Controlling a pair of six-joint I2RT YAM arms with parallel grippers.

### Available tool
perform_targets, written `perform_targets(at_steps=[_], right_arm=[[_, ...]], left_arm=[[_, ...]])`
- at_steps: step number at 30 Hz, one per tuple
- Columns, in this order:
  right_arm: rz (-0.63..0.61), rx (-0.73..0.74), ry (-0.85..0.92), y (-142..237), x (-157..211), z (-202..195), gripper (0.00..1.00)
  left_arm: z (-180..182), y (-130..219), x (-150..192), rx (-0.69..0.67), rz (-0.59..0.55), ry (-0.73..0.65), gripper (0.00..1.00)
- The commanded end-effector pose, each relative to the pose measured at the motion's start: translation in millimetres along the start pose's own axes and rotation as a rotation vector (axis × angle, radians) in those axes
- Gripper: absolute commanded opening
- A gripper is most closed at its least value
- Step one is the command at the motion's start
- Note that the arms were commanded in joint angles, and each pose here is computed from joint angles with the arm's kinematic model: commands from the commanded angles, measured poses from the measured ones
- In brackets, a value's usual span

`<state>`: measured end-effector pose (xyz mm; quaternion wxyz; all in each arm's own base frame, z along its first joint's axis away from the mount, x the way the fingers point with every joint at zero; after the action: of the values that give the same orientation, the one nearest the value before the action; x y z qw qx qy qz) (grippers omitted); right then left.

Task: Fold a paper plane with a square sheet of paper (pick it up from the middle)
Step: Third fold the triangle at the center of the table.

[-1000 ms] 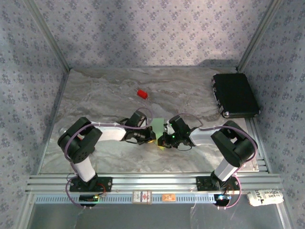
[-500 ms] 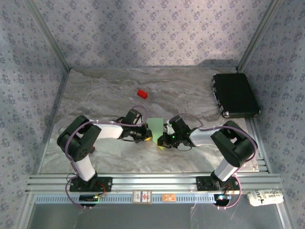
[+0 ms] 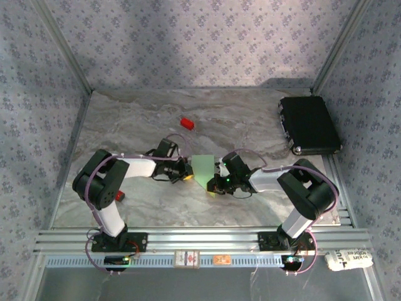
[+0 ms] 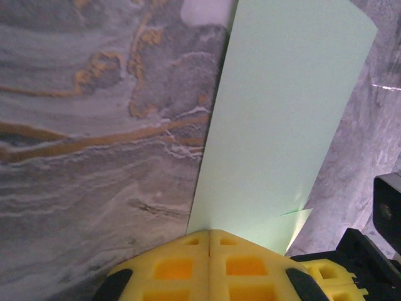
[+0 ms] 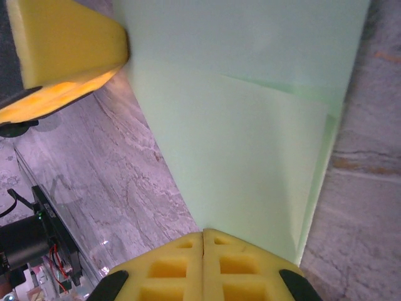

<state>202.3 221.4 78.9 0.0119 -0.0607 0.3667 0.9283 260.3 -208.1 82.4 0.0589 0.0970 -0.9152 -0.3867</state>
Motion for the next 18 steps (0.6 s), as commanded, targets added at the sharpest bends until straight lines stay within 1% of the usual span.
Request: perform_targets(at_steps=[1,5,9,14,18], right_arm=[[0.093,0.166,-0.081,0,25,-33,0.0],[0.095,0.162,-0.078,1,23,-32,0.0],[0.098,0.159,-0.072,1,21,-30,0.0],[0.1,0.155,-0.064,1,17,-27,0.0],[0.098,0.157,-0.064,0,15,-27,0.0]], left_arm=[[25,4,-12,-0.14,-0.058,0.047,0.02],[12,10,-18,-0.119,-0.066,0.027,0.02],[2,20,-20,-0.136,-0.076,-0.011,0.03],[-16,33,-17,-0.05,-0.099,-0.057,0.05],[-33,28,-6,0.023,-0.069,-0.114,0.06]])
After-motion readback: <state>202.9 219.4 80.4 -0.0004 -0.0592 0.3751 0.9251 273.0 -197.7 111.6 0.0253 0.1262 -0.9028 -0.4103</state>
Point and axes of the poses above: each hand's point on the last joint's axis, 136 mm out from that joint toward the fingers, its own y axis back along the fingers, its own z axis along the line the jaws close on, x = y × z, the point moved 9 cm from there along y, back along the fingers, and after that the axes turned 1 degree about y, right-handed, at the moved point
